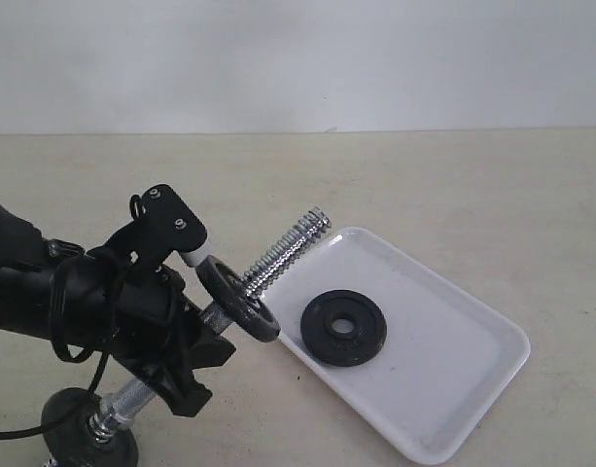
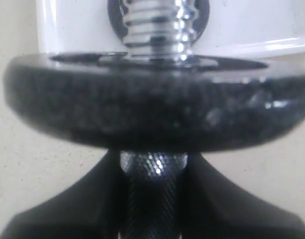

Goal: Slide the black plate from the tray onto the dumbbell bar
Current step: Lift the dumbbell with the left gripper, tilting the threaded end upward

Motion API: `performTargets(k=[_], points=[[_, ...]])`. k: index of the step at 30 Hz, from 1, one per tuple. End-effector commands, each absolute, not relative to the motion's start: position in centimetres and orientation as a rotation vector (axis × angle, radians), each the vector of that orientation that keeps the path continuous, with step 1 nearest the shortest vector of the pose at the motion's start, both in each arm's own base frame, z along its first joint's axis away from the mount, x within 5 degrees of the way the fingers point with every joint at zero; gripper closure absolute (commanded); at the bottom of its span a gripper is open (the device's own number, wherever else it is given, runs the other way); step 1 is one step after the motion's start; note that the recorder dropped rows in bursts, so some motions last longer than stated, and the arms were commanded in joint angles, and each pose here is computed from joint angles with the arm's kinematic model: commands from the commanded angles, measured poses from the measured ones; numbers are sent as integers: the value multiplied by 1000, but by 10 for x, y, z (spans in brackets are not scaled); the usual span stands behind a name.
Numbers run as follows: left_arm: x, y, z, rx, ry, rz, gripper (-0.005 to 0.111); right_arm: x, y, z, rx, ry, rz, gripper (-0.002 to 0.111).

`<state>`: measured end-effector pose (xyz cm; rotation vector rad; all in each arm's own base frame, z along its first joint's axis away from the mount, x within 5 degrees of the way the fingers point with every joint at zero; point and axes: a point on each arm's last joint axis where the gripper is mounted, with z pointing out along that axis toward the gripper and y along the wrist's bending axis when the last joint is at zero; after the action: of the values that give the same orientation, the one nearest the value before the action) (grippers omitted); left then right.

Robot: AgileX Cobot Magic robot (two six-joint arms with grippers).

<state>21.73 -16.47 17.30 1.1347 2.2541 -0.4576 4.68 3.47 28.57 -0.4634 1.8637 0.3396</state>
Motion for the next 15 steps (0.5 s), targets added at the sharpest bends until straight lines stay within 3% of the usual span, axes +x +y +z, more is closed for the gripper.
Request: performTargets(k=[1,15], points=[[216,-165,202,1068,2162,-476,102,48,35,286,-459,1855,343,107],[201,-149,225,1055,2130,-400,102,73,51,293,-579,1904,448,107]])
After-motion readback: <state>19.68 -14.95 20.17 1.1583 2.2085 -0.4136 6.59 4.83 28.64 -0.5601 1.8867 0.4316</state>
